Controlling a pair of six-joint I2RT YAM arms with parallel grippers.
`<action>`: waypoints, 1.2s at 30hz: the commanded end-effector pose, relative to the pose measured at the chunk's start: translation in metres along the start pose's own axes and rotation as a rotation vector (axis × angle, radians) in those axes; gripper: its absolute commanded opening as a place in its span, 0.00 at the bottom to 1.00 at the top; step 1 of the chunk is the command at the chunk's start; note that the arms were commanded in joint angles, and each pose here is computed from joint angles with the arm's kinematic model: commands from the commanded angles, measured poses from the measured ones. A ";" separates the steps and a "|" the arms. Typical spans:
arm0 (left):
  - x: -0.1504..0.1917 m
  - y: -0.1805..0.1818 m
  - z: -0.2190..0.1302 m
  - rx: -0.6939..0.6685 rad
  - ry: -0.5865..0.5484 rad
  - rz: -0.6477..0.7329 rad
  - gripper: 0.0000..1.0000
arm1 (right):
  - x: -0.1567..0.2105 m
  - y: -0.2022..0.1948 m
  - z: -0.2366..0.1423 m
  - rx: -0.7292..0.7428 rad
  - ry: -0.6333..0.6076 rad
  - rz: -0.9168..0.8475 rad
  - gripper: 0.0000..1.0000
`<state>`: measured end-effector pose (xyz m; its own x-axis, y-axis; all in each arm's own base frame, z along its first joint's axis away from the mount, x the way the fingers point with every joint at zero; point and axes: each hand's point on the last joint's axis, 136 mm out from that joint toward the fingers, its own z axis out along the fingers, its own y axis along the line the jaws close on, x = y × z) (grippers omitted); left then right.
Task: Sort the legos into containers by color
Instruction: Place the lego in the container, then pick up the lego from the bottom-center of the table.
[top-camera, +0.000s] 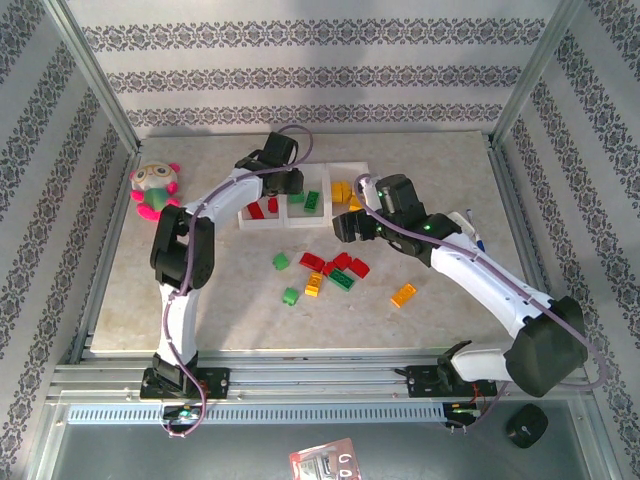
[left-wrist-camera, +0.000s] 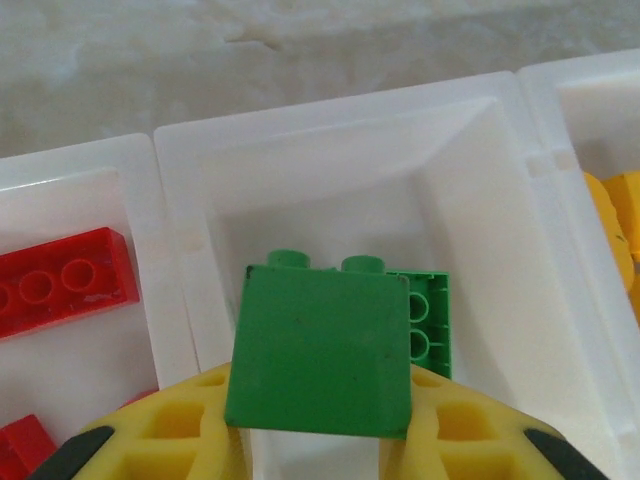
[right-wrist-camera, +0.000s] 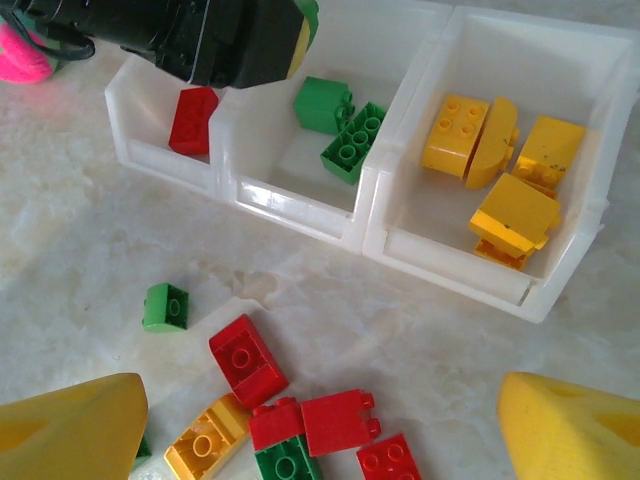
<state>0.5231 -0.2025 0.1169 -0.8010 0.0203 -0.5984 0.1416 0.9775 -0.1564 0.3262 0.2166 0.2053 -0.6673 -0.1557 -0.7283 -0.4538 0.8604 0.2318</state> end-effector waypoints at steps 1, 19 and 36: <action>-0.006 0.005 0.000 -0.008 0.020 -0.032 0.25 | -0.001 0.002 -0.001 0.003 -0.012 -0.005 0.90; -0.014 -0.027 -0.083 0.200 -0.140 0.112 0.93 | 0.056 0.011 0.018 -0.055 0.204 -0.089 0.90; 0.129 -0.031 -0.179 0.429 -0.178 0.556 0.99 | 0.167 0.014 0.077 -0.015 0.641 -0.179 0.66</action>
<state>0.3316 -0.1937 0.1779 -0.5323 0.3619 -0.7653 0.6707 0.7318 -0.1205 0.2536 0.2385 0.0422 -0.7939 -0.5478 -0.2639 -0.5970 0.7846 0.1675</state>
